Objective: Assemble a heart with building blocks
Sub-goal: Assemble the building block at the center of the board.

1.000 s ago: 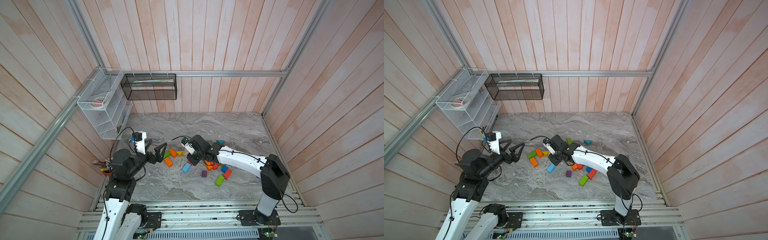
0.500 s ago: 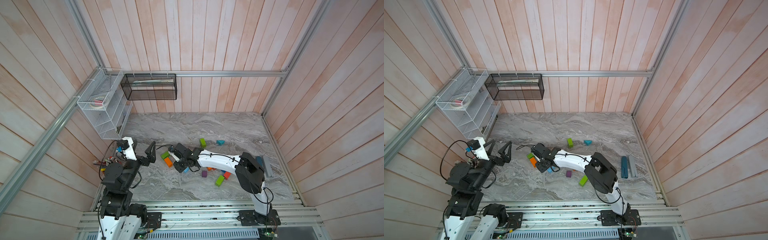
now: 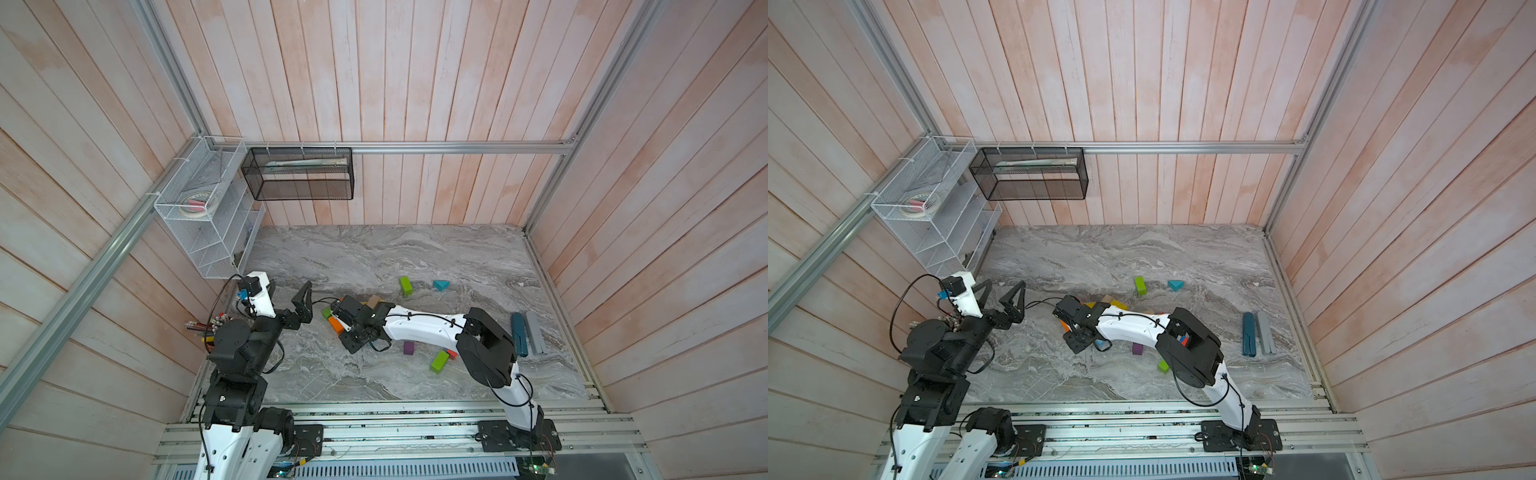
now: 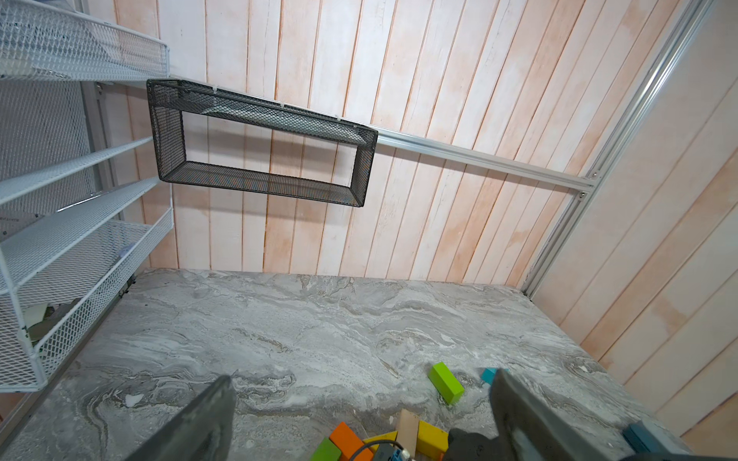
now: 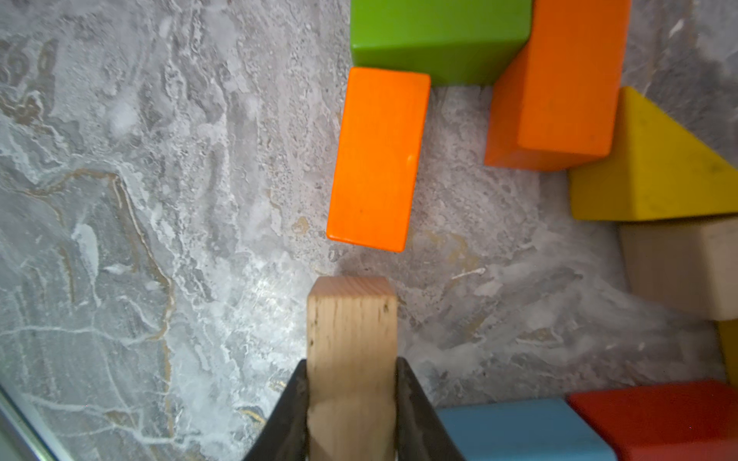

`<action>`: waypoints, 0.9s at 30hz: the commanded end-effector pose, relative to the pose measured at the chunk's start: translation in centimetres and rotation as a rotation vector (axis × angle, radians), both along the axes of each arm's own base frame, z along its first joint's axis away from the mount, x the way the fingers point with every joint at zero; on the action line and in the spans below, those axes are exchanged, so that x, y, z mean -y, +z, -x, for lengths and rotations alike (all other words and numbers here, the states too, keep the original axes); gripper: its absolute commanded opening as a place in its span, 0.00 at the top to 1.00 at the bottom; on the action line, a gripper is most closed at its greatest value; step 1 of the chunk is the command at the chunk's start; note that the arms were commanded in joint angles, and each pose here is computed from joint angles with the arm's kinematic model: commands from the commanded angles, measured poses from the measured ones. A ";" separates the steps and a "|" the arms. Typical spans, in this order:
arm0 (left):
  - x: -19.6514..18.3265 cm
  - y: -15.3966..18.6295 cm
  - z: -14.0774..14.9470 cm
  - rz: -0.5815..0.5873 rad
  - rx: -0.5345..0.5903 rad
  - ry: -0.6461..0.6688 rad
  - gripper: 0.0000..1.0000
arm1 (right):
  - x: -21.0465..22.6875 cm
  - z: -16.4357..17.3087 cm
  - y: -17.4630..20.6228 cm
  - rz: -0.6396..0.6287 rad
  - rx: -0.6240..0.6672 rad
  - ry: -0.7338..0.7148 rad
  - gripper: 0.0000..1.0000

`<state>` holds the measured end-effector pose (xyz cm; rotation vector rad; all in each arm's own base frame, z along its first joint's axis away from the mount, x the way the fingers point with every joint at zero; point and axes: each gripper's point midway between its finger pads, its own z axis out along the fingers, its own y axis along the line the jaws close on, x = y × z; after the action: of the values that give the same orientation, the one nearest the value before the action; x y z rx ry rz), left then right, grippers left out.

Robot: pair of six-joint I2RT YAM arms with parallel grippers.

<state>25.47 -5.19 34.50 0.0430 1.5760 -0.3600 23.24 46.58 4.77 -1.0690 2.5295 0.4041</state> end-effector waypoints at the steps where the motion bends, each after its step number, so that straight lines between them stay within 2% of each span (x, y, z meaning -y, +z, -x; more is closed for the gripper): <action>1: 0.4 0.1 0.0 -0.013 0.021 -0.027 0.00 | -0.2 -0.1 -0.7 0.024 0.002 -0.008 0.80; 21: 1.3 0.1 0.1 -0.015 0.021 -0.078 0.00 | -0.6 -1.1 -2.2 0.092 0.033 -0.011 0.74; 27: 1.3 0.0 0.2 -0.015 0.021 -0.082 0.00 | -1.0 -1.2 -1.1 0.074 0.051 -0.003 0.61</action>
<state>25.30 -6.32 34.64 0.0980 1.5708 -0.4124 24.58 47.52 3.92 -1.0652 2.5228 0.3193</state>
